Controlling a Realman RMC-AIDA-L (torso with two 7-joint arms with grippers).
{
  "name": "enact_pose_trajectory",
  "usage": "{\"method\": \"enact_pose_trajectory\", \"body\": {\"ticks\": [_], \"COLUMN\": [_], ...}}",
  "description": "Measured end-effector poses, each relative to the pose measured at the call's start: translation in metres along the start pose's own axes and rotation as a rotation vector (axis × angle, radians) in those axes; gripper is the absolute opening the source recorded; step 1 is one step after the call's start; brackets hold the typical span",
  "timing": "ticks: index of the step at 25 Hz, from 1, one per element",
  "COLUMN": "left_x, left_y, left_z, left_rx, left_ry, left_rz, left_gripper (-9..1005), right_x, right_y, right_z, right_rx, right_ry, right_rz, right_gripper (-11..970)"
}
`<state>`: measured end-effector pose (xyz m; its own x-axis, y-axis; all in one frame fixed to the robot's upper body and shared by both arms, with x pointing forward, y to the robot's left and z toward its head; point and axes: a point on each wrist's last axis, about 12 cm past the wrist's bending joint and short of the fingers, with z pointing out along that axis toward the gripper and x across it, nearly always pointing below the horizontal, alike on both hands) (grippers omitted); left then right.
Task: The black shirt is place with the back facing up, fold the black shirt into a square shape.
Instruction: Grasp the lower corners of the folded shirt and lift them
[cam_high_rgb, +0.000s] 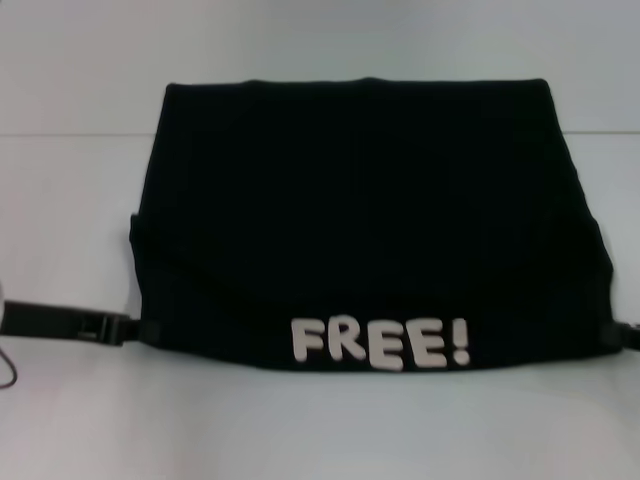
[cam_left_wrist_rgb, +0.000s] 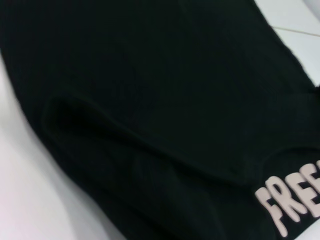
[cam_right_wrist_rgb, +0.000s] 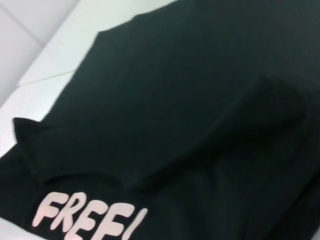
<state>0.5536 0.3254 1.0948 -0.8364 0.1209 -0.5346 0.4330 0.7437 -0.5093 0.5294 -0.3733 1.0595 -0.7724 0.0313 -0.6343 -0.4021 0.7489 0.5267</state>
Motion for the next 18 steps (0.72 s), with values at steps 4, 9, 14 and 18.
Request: {"method": "enact_pose_trajectory", "body": {"ticks": [4, 9, 14, 18], "left_x": [0.014, 0.034, 0.056, 0.07], "left_y": [-0.004, -0.003, -0.004, -0.004], "left_z": [-0.011, -0.029, -0.042, -0.046], "left_rx": [0.083, 0.153, 0.215, 0.234], "left_ry": [0.013, 0.005, -0.007, -0.006], "left_rz": [-0.008, -0.015, -0.015, -0.036], "left_gripper": [2, 1, 2, 2], "right_x": [0.018, 0.037, 0.052, 0.064], "right_y": [0.0, 0.0, 0.001, 0.004], "right_z": [-0.022, -0.038, -0.051, -0.058], "right_rx": [-0.046, -0.077, -0.098, -0.13], "right_ry": [-0.014, -0.002, 0.007, 0.021], "right_rz": [-0.045, -0.056, -0.071, -0.079], "right_gripper": [42, 41, 41, 41]}}
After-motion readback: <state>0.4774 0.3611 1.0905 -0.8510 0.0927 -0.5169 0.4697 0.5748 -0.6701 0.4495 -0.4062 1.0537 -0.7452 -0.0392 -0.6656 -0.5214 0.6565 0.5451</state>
